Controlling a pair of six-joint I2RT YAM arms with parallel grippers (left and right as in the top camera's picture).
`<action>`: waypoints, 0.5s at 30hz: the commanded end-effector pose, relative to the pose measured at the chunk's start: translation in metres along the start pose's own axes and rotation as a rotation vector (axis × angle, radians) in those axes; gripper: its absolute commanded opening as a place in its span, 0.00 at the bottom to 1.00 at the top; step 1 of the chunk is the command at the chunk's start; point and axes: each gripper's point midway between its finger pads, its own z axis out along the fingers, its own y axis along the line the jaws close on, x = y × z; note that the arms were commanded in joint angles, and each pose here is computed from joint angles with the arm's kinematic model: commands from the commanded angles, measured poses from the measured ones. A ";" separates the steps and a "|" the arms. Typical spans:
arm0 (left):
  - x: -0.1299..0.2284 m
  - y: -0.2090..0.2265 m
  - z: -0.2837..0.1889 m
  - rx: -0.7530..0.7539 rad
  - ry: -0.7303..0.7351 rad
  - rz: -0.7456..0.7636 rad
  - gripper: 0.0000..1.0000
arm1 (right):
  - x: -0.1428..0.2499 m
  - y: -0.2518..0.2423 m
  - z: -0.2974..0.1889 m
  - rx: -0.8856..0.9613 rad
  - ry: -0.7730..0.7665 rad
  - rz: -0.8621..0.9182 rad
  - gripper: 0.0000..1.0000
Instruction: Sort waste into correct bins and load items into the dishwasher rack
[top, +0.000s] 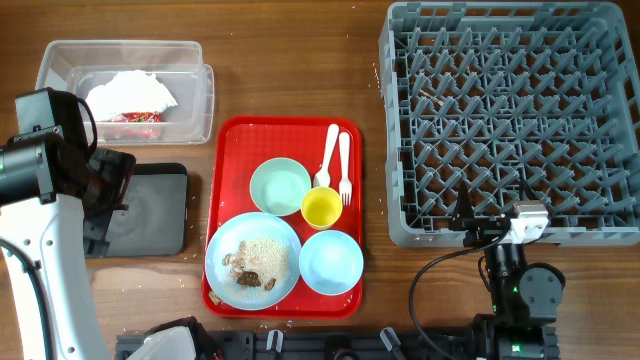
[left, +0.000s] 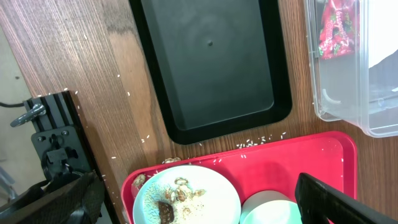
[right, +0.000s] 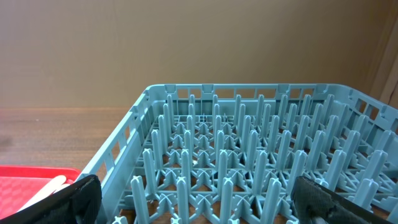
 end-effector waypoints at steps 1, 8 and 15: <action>-0.003 0.003 0.000 -0.008 -0.016 -0.028 1.00 | -0.002 -0.002 0.000 0.010 -0.010 -0.013 1.00; -0.004 0.000 0.000 0.004 -0.021 -0.030 1.00 | -0.002 -0.002 0.000 0.010 -0.010 -0.013 1.00; -0.005 -0.001 0.000 0.010 -0.024 -0.032 1.00 | -0.002 -0.002 0.000 0.010 -0.010 -0.013 1.00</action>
